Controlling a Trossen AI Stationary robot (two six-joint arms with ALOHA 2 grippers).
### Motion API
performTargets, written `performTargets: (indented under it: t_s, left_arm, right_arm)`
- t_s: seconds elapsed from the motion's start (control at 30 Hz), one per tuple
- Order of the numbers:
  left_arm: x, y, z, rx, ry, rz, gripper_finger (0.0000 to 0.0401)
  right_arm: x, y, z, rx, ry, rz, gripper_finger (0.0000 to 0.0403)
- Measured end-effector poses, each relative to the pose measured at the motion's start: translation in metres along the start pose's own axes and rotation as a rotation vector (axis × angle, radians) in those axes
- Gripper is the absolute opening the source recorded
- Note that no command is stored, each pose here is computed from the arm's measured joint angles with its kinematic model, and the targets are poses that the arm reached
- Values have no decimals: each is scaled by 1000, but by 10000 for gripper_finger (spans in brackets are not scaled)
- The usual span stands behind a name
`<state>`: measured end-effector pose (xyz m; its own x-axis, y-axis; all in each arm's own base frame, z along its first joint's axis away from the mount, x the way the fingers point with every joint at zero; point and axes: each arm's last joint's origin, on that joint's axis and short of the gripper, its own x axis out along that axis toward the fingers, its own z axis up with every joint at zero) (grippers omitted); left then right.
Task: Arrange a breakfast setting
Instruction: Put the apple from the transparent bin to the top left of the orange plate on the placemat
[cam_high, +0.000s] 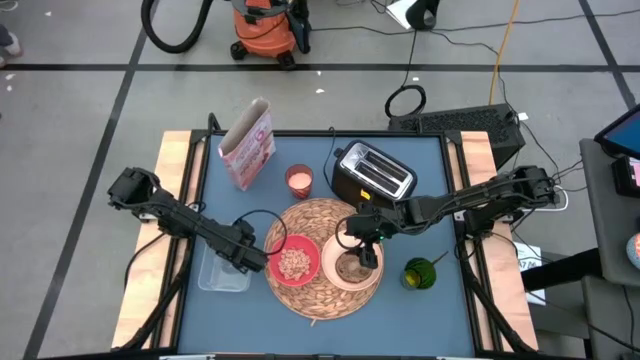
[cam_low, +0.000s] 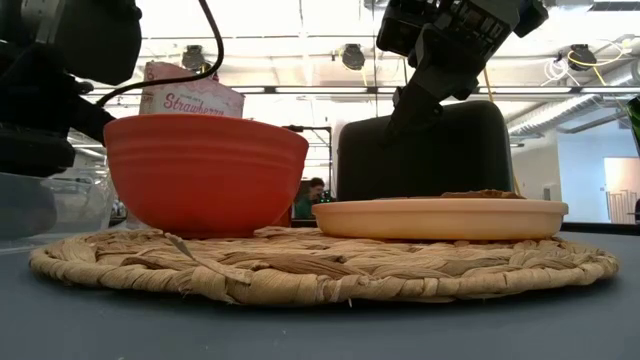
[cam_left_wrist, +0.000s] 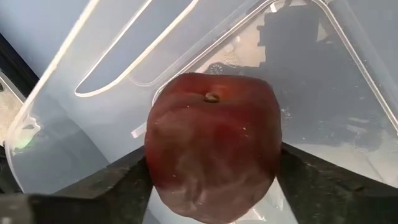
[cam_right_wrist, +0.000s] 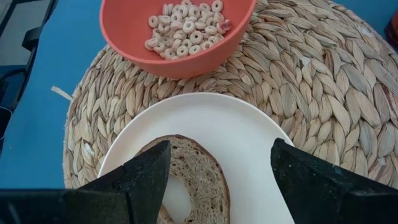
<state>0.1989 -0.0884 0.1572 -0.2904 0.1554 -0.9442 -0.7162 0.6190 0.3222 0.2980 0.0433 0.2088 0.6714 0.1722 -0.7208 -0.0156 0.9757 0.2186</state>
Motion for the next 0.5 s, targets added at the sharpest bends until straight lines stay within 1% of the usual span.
performTargets:
  t_s: [0.1, 0.17, 0.33, 0.5]
  left_arm:
    - [0, 0, 0, 1, 0, 1, 279]
    - [-1, 1, 0, 1, -1, -3, 268]
    - [-9, 5, -1, 0, -13, -46, 266]
    - [-22, 16, -4, -20, -34, -127, 266]
  right_arm:
    - [0, 0, 0, 0, 0, 0, 267]
    - [0, 0, 0, 0, 0, 0, 267]
    - [0, 0, 0, 0, -1, 0, 267]
    - [0, 0, 1, -1, -12, 2, 267]
